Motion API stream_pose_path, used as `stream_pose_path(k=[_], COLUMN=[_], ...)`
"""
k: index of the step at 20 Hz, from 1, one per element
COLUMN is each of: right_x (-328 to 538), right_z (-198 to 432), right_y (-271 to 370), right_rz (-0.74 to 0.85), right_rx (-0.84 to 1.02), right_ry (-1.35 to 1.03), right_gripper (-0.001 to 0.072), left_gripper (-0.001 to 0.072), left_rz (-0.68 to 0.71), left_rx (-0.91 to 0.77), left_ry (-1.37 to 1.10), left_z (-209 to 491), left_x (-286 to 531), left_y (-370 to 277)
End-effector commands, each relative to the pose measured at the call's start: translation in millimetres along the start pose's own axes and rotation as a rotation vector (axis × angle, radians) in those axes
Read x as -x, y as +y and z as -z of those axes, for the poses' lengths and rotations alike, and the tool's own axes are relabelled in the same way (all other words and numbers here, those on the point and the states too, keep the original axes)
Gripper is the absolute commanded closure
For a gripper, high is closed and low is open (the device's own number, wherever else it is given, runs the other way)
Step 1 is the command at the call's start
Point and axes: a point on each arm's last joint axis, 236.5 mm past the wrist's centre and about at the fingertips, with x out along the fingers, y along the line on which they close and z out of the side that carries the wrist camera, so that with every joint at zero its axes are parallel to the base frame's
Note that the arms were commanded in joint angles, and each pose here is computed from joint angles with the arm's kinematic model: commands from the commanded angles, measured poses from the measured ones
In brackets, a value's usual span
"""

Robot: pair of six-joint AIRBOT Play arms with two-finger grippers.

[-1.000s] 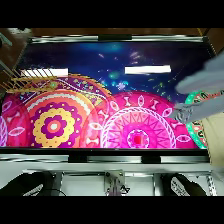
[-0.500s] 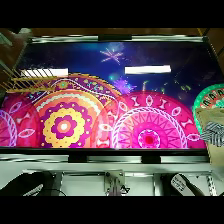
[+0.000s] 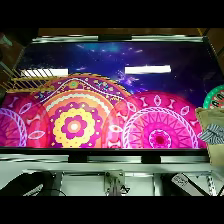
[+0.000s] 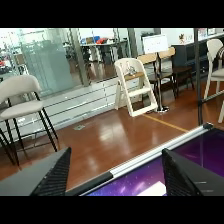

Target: Fold the shirts.

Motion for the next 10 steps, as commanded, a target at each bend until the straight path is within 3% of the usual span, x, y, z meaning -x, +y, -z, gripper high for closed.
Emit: stream_pose_path(k=[1, 10], right_x=[-16.5, -43.6], right_z=[7.1, 15.5], right_y=[-31.2, -106.1], right_rz=[0.078, 0.177], right_rx=[-0.018, -0.144], right_ry=[0.02, 0.019], right_gripper=[0.0642, 0.0642], left_gripper=[0.0034, 0.0034], left_rz=[0.034, 0.082], left_rx=[0.001, 0.061], left_ry=[0.071, 0.166], left_z=[16.7, 34.8], left_x=[0.9, 9.7], left_y=[-7.9, -20.0])
